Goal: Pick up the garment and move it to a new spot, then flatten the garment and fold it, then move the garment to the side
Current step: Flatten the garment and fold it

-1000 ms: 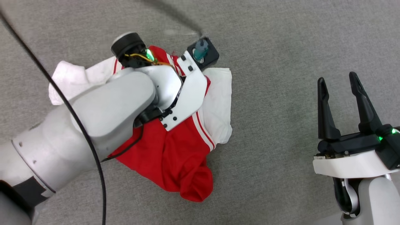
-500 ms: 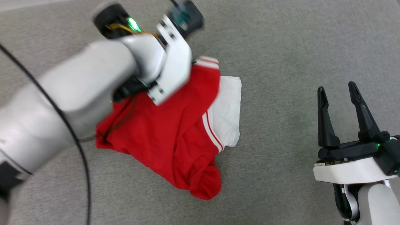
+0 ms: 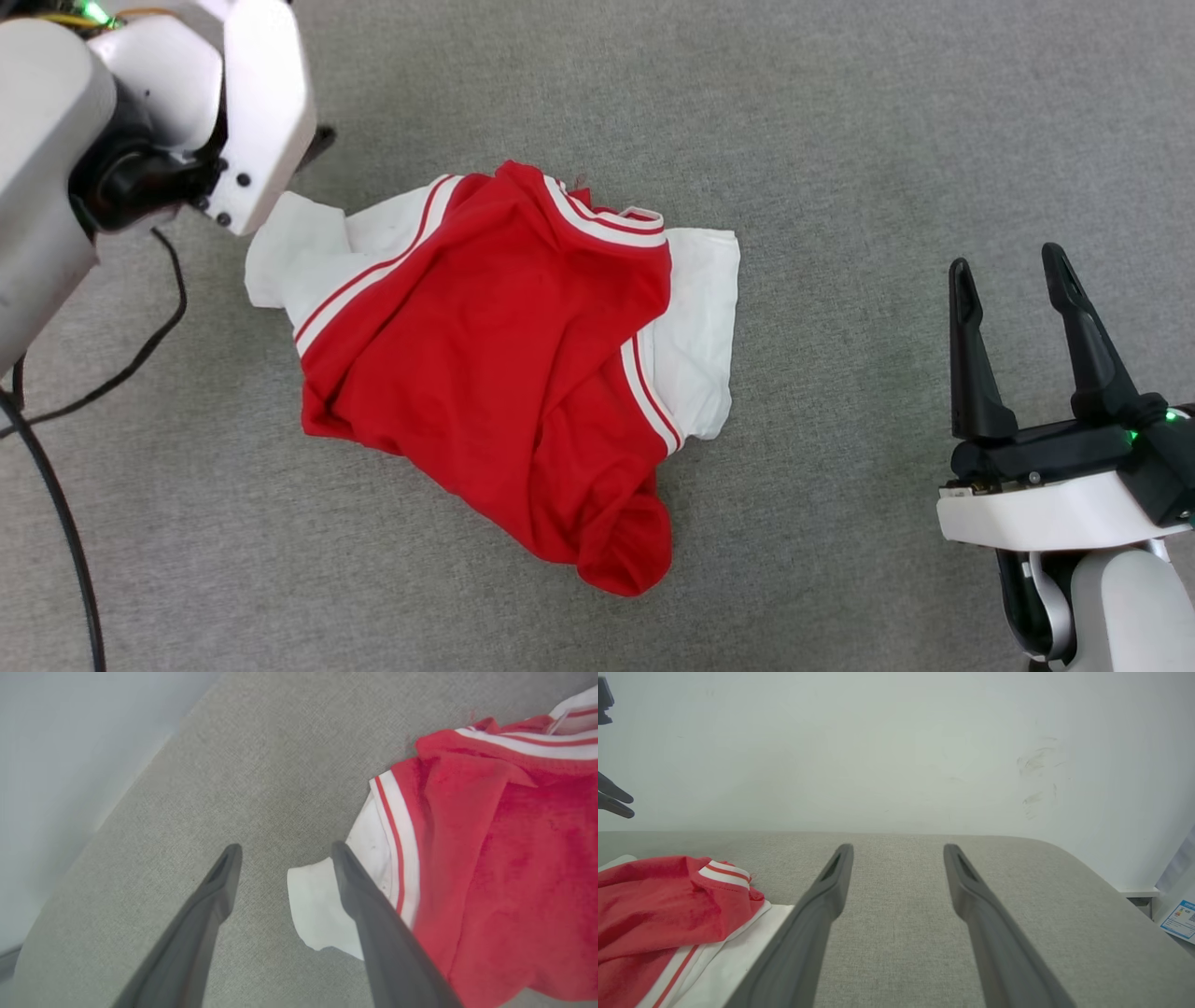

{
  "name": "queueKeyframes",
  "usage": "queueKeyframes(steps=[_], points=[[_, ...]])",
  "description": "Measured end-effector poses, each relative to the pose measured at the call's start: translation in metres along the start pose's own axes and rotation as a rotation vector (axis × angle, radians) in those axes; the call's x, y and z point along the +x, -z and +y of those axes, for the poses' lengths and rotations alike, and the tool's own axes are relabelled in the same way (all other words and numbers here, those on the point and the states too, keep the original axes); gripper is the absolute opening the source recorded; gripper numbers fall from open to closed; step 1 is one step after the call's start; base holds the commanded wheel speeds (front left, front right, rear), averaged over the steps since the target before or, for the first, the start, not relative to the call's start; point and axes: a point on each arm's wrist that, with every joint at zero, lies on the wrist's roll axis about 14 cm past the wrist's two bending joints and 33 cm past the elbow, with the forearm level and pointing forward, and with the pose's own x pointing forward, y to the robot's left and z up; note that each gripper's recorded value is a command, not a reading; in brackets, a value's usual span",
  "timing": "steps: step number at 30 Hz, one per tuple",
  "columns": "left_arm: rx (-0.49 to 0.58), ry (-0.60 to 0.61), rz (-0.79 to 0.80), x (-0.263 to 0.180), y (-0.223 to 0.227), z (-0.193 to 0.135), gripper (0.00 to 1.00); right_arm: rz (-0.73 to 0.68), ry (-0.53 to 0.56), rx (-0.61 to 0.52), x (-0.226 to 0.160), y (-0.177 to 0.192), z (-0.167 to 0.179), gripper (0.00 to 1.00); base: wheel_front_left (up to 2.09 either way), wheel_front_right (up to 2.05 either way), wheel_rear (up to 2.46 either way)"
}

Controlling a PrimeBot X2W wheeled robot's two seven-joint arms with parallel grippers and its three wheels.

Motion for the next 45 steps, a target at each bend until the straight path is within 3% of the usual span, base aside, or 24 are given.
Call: queueKeyframes(steps=[9, 15, 16, 17, 24, 30, 36, 45], points=[[-0.034, 0.06, 0.264, 0.04, 0.075, -0.014, 1.0, 0.037, 0.011, -0.012, 0.004, 0.015, -0.005, 1.0, 0.0, 0.0, 0.0], [-0.034, 0.072, 0.329, 0.054, 0.102, -0.022, 1.0, 0.044, 0.017, -0.017, 0.005, 0.019, -0.007, 1.0, 0.0, 0.0, 0.0], [-0.036, 0.074, 0.326, 0.054, 0.102, -0.023, 0.68, 0.043, 0.016, -0.018, 0.006, 0.018, -0.007, 1.0, 0.0, 0.0, 0.0], [-0.038, 0.073, 0.319, 0.053, 0.102, -0.023, 0.0, 0.042, 0.017, -0.018, 0.006, 0.018, -0.007, 1.0, 0.0, 0.0, 0.0], [-0.077, 0.067, 0.158, 0.036, 0.084, -0.025, 0.0, 0.032, 0.002, -0.015, 0.004, 0.014, -0.001, 1.0, 0.0, 0.0, 0.0], [-0.122, -0.031, 0.052, -0.015, 0.081, 0.007, 0.0, 0.003, -0.04, 0.001, 0.005, 0.004, 0.015, 1.0, 0.0, 0.0, 0.0], [-0.235, -0.124, 0.111, -0.057, 0.142, 0.028, 0.0, -0.013, -0.073, 0.01, 0.004, -0.002, 0.027, 1.0, 0.0, 0.0, 0.0], [-0.456, -0.093, 0.187, -0.049, 0.218, -0.011, 0.0, -0.018, -0.091, 0.009, 0.002, -0.005, 0.033, 1.0, 0.0, 0.0, 0.0]])
